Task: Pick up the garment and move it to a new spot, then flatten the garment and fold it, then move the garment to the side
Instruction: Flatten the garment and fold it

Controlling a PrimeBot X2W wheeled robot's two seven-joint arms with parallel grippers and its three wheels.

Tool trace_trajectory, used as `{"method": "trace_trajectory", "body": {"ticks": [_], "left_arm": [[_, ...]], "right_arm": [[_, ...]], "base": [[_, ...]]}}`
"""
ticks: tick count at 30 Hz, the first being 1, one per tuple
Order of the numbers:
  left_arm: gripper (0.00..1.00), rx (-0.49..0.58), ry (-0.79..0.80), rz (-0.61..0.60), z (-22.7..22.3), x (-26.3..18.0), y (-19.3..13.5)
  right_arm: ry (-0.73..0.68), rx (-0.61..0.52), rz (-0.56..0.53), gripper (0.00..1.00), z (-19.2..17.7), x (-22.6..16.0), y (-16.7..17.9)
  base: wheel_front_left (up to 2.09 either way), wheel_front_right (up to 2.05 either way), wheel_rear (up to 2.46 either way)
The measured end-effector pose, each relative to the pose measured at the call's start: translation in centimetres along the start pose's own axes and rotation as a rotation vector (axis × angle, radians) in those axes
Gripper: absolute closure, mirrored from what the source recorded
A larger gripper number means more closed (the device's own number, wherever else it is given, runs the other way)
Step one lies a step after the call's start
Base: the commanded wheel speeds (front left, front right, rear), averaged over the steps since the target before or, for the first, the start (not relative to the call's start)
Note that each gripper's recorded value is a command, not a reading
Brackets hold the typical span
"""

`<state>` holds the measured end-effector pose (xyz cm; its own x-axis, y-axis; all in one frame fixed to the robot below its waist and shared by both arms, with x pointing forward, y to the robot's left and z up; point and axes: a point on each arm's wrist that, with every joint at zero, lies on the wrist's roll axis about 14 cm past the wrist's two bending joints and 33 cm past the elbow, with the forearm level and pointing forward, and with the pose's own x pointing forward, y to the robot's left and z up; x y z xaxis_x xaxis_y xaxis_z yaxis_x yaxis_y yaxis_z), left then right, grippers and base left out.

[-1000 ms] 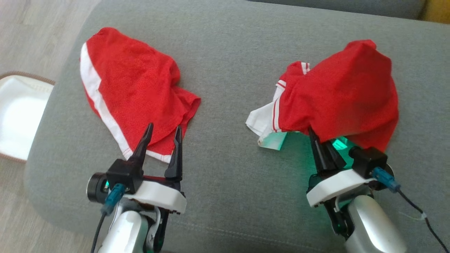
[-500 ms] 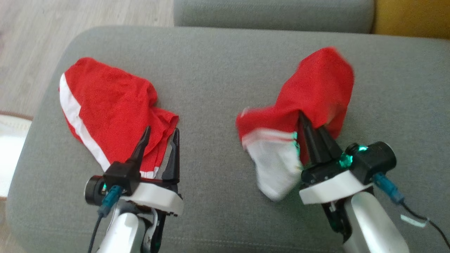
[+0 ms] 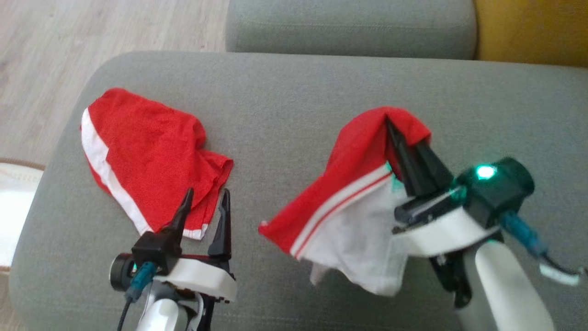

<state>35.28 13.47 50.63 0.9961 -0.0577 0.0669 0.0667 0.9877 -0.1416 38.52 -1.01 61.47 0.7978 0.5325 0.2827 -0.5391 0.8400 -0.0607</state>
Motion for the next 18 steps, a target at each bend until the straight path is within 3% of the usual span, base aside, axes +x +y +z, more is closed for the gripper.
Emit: {"method": "trace_trajectory", "body": {"ticks": [7,13,15,18], "left_arm": [[0.00,-0.005,0.030,-0.002,-0.9,0.4,0.0],[0.00,0.004,0.044,0.003,-1.2,1.3,0.4],[0.00,-0.001,0.058,0.021,-1.6,1.4,0.8],[0.00,-0.006,0.086,0.050,-2.5,1.3,1.4]], "right_arm": [[0.202,-0.121,-0.009,1.00,-3.7,3.9,-4.9],[0.462,-0.185,0.004,1.00,-10.2,8.2,-10.1],[0.548,-0.214,-0.001,0.00,-12.5,8.9,-11.8],[0.683,-0.243,-0.017,0.00,-16.0,9.1,-14.1]], "base": [[0.00,0.00,0.00],[0.00,0.00,0.00],[0.00,0.00,0.00],[0.00,0.00,0.00]]}}
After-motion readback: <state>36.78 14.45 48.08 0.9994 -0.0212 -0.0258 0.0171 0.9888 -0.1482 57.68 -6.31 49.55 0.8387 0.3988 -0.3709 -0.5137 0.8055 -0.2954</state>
